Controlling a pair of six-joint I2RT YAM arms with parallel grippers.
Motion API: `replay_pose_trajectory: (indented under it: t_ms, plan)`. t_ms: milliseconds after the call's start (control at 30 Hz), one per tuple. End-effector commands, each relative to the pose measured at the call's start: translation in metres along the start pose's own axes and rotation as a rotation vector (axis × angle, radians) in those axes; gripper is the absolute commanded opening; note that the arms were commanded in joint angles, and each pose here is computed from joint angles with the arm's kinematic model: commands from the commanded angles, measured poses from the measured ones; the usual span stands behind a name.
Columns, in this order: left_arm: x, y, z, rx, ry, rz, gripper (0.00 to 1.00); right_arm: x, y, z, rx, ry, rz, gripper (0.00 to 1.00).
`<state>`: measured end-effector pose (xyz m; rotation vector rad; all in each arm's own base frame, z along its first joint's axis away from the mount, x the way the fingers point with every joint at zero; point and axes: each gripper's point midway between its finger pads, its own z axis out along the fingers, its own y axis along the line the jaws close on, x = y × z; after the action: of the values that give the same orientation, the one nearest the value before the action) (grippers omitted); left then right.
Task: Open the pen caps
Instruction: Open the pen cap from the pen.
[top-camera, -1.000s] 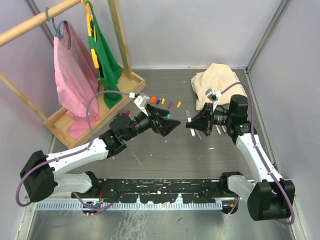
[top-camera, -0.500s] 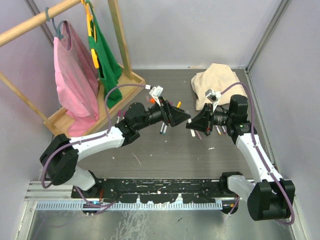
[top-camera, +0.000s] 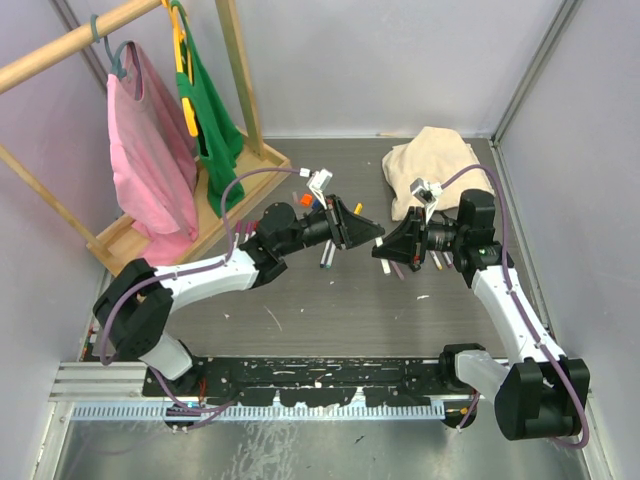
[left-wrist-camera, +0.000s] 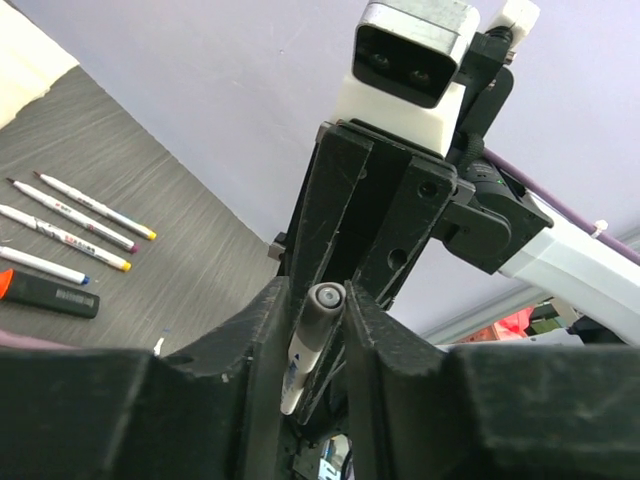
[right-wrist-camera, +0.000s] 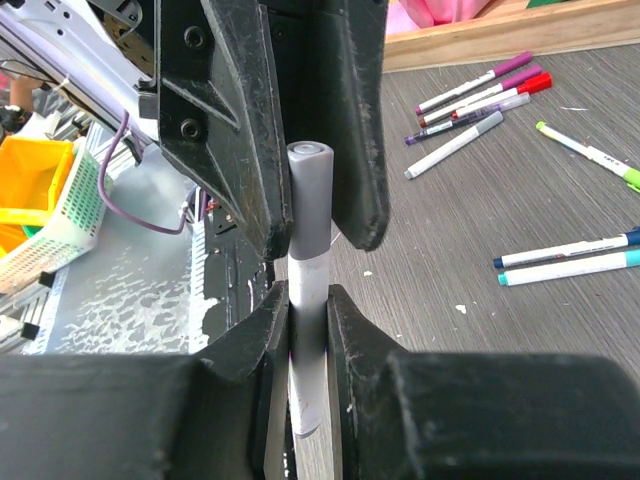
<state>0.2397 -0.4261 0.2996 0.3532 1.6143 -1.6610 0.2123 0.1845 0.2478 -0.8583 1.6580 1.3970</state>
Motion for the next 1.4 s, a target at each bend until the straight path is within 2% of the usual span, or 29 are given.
replay_pose_trajectory:
  t_ms: [0, 200, 333, 433, 533, 767, 933, 1033, 1133, 1367]
  plan:
    - [-0.026, -0.033, 0.005, 0.114, -0.057, 0.040, 0.26, -0.017, 0.007, 0.000, -0.025, -0.008, -0.072, 0.02]
    - [-0.026, -0.034, 0.006, 0.123, -0.056, 0.046, 0.08, -0.016, 0.005, 0.000, -0.023, -0.007, -0.067, 0.02]
    - [-0.029, -0.035, 0.005, 0.127, -0.060, 0.066, 0.00, -0.015, 0.005, 0.000, -0.024, -0.006, -0.066, 0.02]
    - [-0.039, -0.032, 0.004, 0.118, -0.094, 0.084, 0.00, -0.015, 0.004, 0.000, -0.022, -0.006, -0.066, 0.02]
    - [-0.069, -0.023, 0.005, 0.101, -0.169, 0.113, 0.00, -0.013, 0.002, 0.001, -0.019, -0.003, -0.054, 0.01]
    - [-0.177, -0.015, 0.011, 0.117, -0.397, 0.190, 0.00, -0.007, -0.010, 0.002, 0.001, 0.012, 0.003, 0.01]
    - [-0.209, -0.018, 0.010, 0.131, -0.467, 0.210, 0.00, -0.005, -0.020, 0.002, 0.037, 0.030, 0.018, 0.01]
    - [-0.208, -0.010, 0.010, 0.103, -0.466, 0.208, 0.00, -0.005, -0.030, 0.001, 0.103, 0.044, 0.015, 0.01]
    - [-0.195, 0.014, 0.012, 0.045, -0.435, 0.184, 0.00, -0.005, -0.053, -0.007, 0.256, 0.074, -0.020, 0.01]
    - [-0.142, 0.096, 0.017, -0.175, -0.288, 0.076, 0.00, -0.019, -0.099, -0.044, 0.616, 0.125, -0.174, 0.02]
